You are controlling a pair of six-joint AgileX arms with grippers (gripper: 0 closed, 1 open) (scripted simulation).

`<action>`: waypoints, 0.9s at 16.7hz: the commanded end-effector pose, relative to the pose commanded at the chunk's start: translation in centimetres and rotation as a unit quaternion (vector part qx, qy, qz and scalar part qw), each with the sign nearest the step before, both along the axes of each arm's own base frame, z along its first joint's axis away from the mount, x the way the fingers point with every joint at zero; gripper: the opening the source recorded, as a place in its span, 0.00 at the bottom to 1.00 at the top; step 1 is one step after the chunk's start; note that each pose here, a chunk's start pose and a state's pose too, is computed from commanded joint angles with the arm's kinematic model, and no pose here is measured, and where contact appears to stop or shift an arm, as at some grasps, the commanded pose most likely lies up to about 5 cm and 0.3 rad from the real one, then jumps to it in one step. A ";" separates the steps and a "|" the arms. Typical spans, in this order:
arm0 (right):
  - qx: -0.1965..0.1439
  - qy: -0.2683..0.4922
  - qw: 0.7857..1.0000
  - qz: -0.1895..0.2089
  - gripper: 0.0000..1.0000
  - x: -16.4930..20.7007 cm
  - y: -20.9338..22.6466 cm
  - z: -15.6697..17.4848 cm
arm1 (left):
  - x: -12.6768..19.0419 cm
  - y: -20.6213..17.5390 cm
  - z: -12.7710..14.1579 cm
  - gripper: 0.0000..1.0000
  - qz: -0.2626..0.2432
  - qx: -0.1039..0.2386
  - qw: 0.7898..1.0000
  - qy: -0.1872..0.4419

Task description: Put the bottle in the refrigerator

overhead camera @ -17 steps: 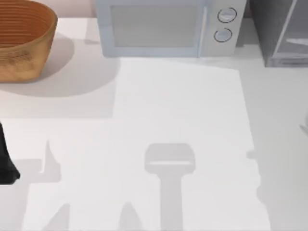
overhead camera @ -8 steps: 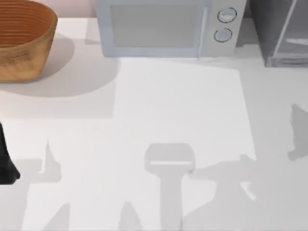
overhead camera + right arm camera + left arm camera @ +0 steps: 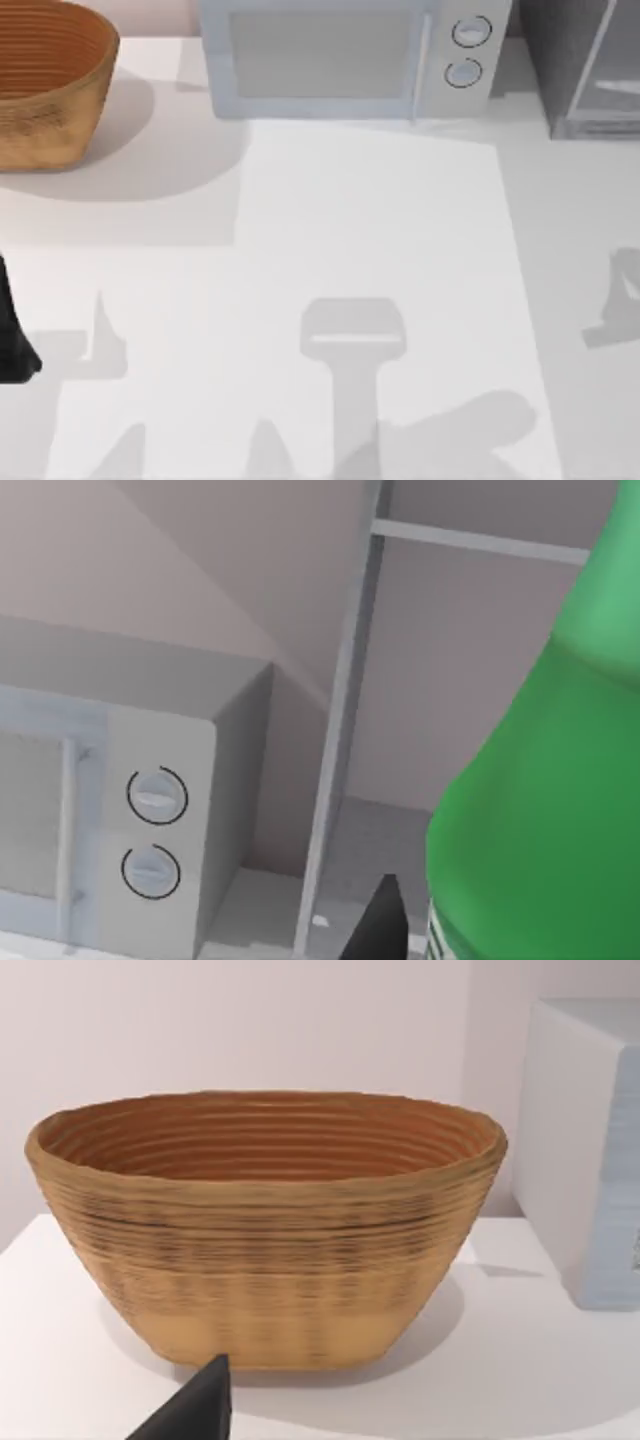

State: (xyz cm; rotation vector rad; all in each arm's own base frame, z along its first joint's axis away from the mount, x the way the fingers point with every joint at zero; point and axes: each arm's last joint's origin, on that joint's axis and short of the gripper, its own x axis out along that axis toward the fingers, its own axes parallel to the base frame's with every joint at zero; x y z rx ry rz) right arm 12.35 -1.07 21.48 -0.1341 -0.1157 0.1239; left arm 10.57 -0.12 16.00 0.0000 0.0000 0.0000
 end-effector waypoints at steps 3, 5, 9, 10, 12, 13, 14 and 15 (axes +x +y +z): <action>0.037 0.015 0.998 -0.043 0.01 -1.5 0.5 -2.3 | 0.0 0.0 0.0 1.00 0.000 0.000 1.000 0.000; 0.056 0.040 0.996 -0.056 0.01 -1.7 0.8 -4.2 | 0.0 0.0 0.0 1.00 0.000 0.000 1.000 0.000; 0.067 0.058 0.994 -0.062 0.01 -1.8 1.0 -5.5 | 0.0 0.0 0.0 1.00 0.000 0.000 1.000 0.000; 0.067 0.058 0.994 -0.062 0.01 -1.8 1.0 -5.5 | 0.0 0.0 0.0 1.00 0.000 0.000 1.000 0.000; 0.067 0.059 0.994 -0.062 0.01 -1.8 0.9 -5.5 | 0.0 0.0 0.0 1.00 0.000 0.000 1.000 0.000; 0.067 0.059 0.994 -0.062 0.01 -1.8 0.9 -5.5 | 0.0 0.0 0.0 1.00 0.000 0.000 1.000 0.000; 0.067 0.059 0.994 -0.062 0.01 -1.7 0.9 -5.4 | 0.0 0.0 0.0 1.00 0.000 0.000 1.000 0.000; 0.068 0.059 0.994 -0.063 0.01 -1.7 0.9 -5.1 | 0.0 0.0 0.0 1.00 0.000 0.000 1.000 0.000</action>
